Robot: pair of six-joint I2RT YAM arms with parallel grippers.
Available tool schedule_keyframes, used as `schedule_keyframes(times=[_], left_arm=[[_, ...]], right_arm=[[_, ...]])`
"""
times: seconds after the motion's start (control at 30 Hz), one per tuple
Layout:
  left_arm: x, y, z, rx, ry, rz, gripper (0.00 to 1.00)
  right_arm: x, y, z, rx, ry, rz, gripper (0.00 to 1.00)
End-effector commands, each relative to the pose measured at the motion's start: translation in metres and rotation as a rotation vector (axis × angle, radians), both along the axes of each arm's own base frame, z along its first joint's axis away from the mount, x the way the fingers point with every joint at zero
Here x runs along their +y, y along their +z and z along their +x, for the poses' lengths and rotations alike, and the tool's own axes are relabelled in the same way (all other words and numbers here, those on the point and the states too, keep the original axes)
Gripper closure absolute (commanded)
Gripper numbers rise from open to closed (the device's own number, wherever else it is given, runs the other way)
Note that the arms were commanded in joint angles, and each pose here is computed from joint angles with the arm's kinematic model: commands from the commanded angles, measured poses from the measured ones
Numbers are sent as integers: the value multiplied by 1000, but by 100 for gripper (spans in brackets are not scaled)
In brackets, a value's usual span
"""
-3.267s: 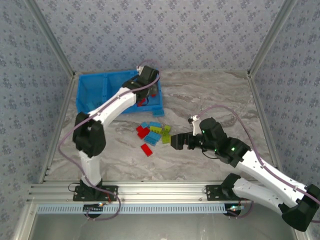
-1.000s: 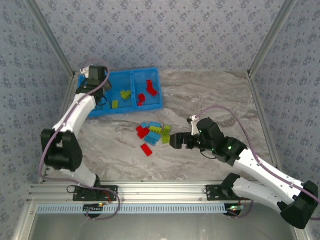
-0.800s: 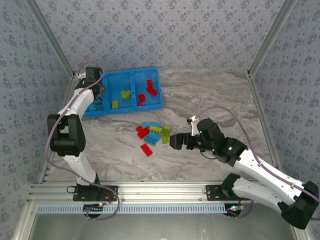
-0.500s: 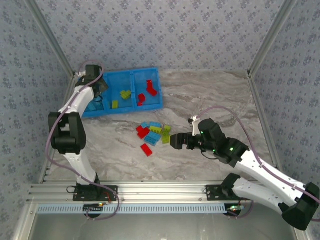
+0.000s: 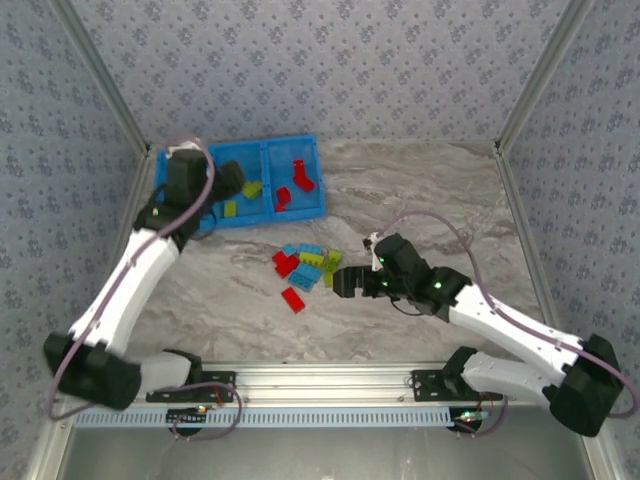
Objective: Sort the legos into containers by color
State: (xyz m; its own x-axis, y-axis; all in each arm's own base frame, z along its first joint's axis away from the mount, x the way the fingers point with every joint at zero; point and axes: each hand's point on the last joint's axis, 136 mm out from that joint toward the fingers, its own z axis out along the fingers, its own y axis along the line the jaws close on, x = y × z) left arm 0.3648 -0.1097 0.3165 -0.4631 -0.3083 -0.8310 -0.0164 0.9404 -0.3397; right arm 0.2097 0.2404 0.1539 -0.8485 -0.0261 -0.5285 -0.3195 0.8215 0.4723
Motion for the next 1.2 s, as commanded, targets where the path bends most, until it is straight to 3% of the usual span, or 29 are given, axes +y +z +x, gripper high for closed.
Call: schedule_keyframes(times=[0.0,0.2,0.3,0.43,0.53,0.7,0.93,1.17], left_arm=[[-41,32,-46,-169,-241,110,17],[-98,22,-137,-286,-834,277,17],[-112,-10,-174,-296,-1093,382,15],[-123,-65,-207,-242,-1339,520,4],[-120,-96,-203,-189,-1359,612,2],[-116,-110,-202,-146,-1371,656,1],[-98,-137,-201,-103,-1379,781,1],[-95,-144,-196,-70,-1360,806,1]], right_arm=[[4,0,21,-46,-17,-92,0],[17,-44,49,-12,-13,-194,0],[21,-65,60,13,-20,-234,0],[19,-80,78,34,-51,-273,5],[18,-81,93,81,-140,-195,10],[15,-81,122,99,-334,-117,16],[20,-100,140,158,-440,-233,27],[18,-123,133,209,-458,-278,43]])
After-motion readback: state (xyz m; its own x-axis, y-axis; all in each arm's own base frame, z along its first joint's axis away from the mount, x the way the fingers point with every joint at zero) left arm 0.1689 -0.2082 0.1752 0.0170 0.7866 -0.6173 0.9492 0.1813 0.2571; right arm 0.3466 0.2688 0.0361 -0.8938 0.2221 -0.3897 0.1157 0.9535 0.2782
